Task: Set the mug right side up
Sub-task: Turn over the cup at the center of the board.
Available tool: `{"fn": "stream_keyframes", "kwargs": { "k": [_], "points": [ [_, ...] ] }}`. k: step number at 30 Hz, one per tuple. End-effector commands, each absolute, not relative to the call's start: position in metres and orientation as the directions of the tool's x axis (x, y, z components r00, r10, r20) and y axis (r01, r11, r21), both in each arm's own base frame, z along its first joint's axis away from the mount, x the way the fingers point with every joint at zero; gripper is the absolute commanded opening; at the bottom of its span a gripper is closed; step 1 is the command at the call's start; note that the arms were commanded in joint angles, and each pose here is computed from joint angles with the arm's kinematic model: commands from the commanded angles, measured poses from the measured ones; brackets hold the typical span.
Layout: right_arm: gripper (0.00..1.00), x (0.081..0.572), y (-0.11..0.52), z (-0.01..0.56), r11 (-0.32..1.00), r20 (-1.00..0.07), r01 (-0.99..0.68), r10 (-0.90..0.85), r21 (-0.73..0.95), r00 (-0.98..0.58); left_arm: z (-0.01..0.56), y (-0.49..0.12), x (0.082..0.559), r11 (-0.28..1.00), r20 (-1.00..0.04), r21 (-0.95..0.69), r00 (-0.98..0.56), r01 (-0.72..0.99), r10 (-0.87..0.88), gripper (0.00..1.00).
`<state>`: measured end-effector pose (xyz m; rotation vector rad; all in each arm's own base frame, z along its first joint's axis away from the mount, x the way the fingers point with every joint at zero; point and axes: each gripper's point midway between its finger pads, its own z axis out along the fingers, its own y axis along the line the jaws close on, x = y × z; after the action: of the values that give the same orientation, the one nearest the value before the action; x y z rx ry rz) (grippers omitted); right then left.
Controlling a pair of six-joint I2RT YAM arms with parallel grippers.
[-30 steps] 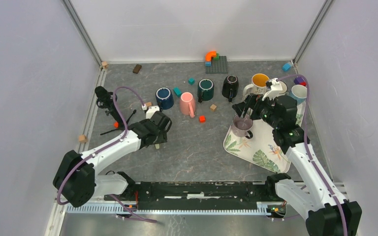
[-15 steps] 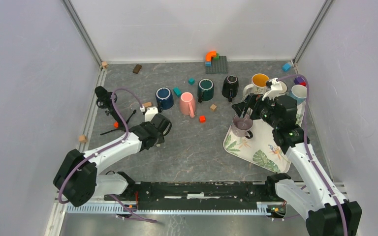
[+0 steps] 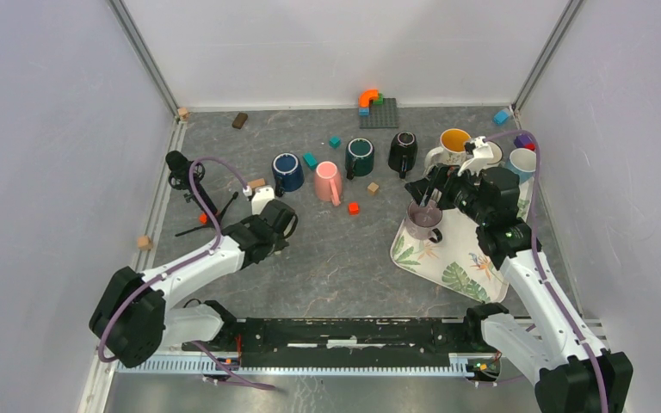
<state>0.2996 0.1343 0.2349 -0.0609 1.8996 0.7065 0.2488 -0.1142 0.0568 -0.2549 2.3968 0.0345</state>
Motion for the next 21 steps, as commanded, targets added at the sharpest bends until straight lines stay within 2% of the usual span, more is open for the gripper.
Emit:
{"fn": "stream_keyframes", "kwargs": {
  "k": [1, 12, 21],
  "points": [
    [0.97, 0.301, 0.141, 0.252, 0.806, -0.873, -0.396, 0.279, 0.440, -0.401, 0.097, -0.133, 0.269, 0.963, -0.731, -0.207, -0.626, -0.174, -0.270, 0.02],
    [0.98, 0.295, 0.171, 0.263, 0.690, -0.844, -0.500, 0.334, 0.523, -0.420, 0.206, -0.179, 0.270, 0.864, -0.774, -0.493, -0.504, 0.102, -0.383, 0.02],
    [0.98, 0.277, 0.218, 0.274, 0.551, -0.817, -0.604, 0.347, 0.575, -0.461, 0.310, -0.234, 0.262, 0.639, -0.748, -0.655, -0.469, 0.404, -0.470, 0.02]
  ]
}}
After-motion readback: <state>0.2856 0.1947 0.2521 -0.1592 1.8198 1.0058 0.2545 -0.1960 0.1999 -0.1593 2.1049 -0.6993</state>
